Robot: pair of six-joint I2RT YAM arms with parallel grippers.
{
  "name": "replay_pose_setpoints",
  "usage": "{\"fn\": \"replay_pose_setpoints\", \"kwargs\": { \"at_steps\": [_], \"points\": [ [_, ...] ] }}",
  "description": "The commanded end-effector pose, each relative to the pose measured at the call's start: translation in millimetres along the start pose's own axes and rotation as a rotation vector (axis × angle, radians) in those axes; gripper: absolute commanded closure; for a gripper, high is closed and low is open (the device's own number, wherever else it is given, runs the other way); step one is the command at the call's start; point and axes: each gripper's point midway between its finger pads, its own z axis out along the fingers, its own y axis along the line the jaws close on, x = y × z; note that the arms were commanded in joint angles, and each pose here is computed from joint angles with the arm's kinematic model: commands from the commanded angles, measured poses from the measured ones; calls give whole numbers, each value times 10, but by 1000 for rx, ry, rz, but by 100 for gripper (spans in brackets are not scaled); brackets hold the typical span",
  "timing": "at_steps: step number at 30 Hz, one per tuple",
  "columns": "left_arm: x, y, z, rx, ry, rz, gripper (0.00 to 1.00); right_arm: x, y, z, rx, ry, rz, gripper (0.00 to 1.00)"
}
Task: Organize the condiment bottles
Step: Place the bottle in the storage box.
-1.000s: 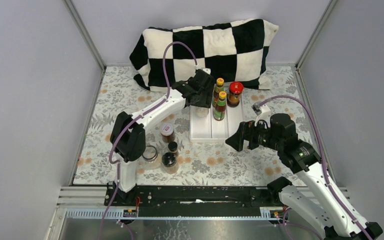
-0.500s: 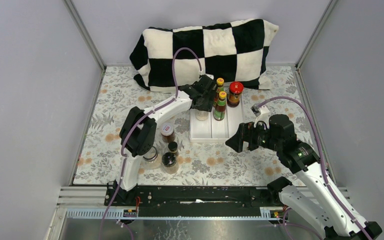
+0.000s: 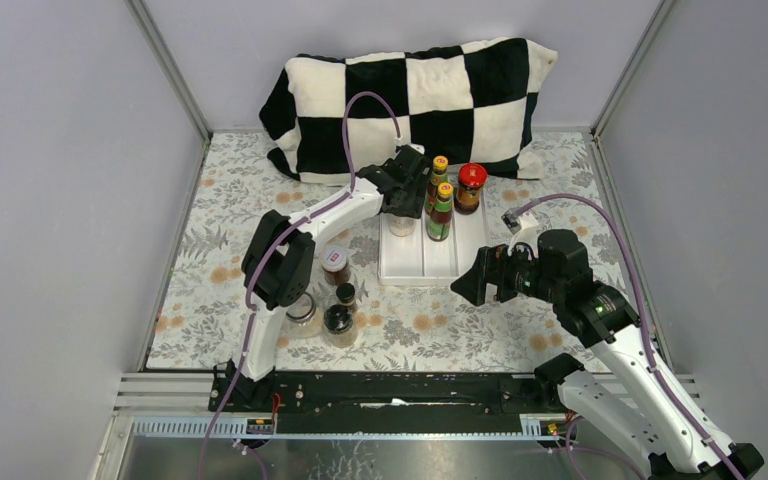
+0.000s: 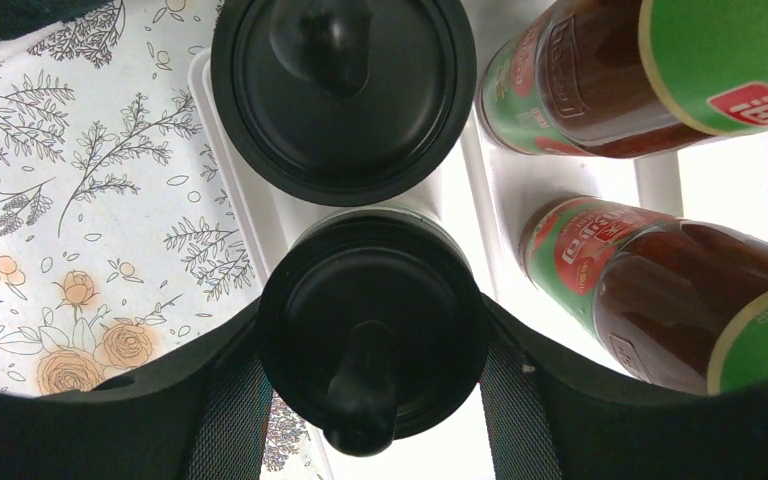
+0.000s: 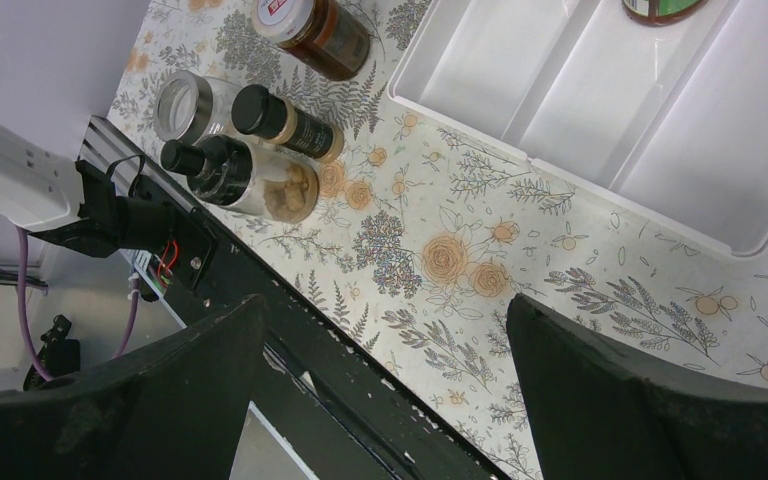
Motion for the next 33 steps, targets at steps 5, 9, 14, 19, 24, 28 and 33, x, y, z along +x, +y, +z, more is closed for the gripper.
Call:
{"fn": "replay_pose_setpoints", "kwargs": {
  "at_steps": [5,9,14,19,24,28,33],
  "points": [
    [-264,-99,-3,55,-76,-11,57,-46,37,-7,-18,-26,-28,4],
    [-236,-120,-23,71,-64,-13,56,-40,37,-3,-20,-25,-27,4],
    [-216,-155,-36,90,-51,-16,54,-34,35,1,-20,-23,-27,4],
    [-178,-170,-77,99,-41,-17,41,-37,33,2,-19,-24,-28,4],
    [-163,-165,-135,99,-38,-10,21,-36,37,2,-21,-22,-27,4],
    [-172,-159,-191,103,-38,-6,15,-35,37,3,-22,-23,-28,4],
    [-141,-112,-297,88,-18,-8,15,-36,34,0,-20,-24,-27,4]
  ]
}}
